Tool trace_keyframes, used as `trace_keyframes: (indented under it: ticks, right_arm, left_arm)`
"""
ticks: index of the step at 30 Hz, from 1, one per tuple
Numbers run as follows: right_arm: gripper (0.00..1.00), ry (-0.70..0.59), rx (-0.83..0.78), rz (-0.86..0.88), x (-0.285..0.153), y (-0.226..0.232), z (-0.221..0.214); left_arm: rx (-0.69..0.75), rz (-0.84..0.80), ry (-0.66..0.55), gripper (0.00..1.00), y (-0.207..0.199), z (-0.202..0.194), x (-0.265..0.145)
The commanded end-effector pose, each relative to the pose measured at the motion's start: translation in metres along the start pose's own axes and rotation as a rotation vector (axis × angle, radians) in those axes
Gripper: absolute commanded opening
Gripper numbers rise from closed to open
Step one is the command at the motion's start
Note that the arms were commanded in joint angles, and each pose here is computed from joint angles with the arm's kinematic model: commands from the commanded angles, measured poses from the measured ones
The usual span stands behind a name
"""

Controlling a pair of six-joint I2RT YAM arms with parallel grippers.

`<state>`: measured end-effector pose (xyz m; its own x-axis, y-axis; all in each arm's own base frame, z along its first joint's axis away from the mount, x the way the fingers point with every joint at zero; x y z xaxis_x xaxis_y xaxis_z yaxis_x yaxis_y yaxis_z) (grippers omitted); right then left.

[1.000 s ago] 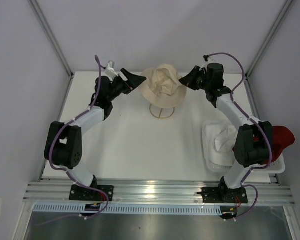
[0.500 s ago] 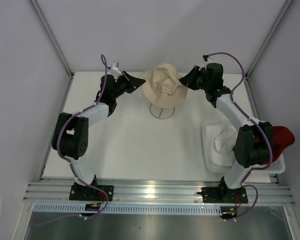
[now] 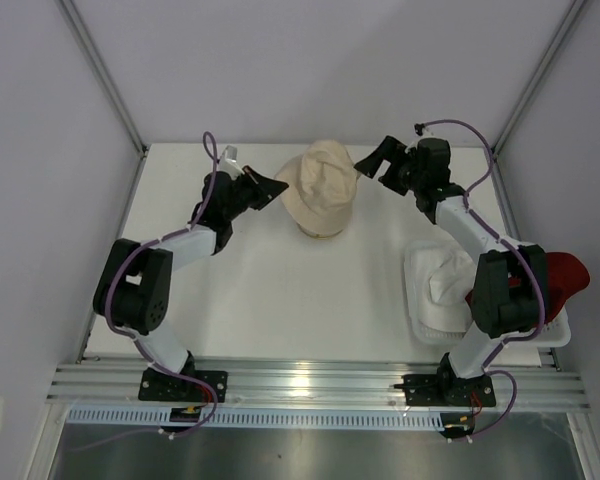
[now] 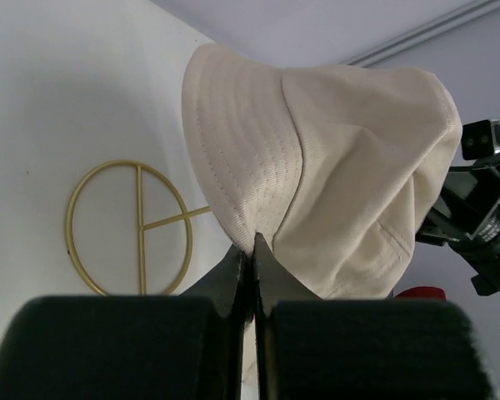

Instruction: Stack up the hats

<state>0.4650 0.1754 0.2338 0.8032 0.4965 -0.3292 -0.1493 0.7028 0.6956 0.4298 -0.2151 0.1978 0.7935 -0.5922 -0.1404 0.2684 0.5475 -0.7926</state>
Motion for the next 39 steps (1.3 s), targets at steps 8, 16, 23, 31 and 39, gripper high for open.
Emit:
trace_keyframes:
  ticks: [8, 16, 23, 31, 39]
  right_arm:
    - [0.99, -0.055, 0.09, -0.041, -0.014, -0.036, 0.009]
    - [0.99, -0.094, -0.057, -0.068, -0.033, -0.02, 0.02]
    - [0.99, -0.063, -0.136, -0.093, -0.033, -0.004, 0.016]
    - [0.99, -0.117, -0.174, -0.367, -0.095, -0.032, 0.038]
    - [0.99, -0.195, -0.146, -0.661, -0.205, -0.059, 0.017]
  left_arm:
    - [-0.024, 0.125, 0.071, 0.01, 0.045, -0.05, 0.007]
    - [-0.081, 0.194, 0.124, 0.01, 0.074, -0.073, 0.008]
    - [-0.041, 0.137, 0.131, 0.05, 0.061, -0.074, -0.001]
    - [-0.032, 0.204, 0.167, 0.09, 0.061, -0.08, 0.006]
    - [0.018, 0.193, 0.134, 0.39, 0.05, -0.071, -0.008]
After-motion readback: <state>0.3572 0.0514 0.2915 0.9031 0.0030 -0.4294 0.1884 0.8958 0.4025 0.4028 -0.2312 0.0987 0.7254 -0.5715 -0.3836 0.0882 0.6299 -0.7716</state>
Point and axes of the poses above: each gripper's point midway between its finger pads, its own x axis out along the fingers, its own y axis along the line the jaws close on, z = x × y, the point moved 2 cm from there along -x, back along the fingers, and after that the axes turned 4 degrees about x, right-handed, at the moved point
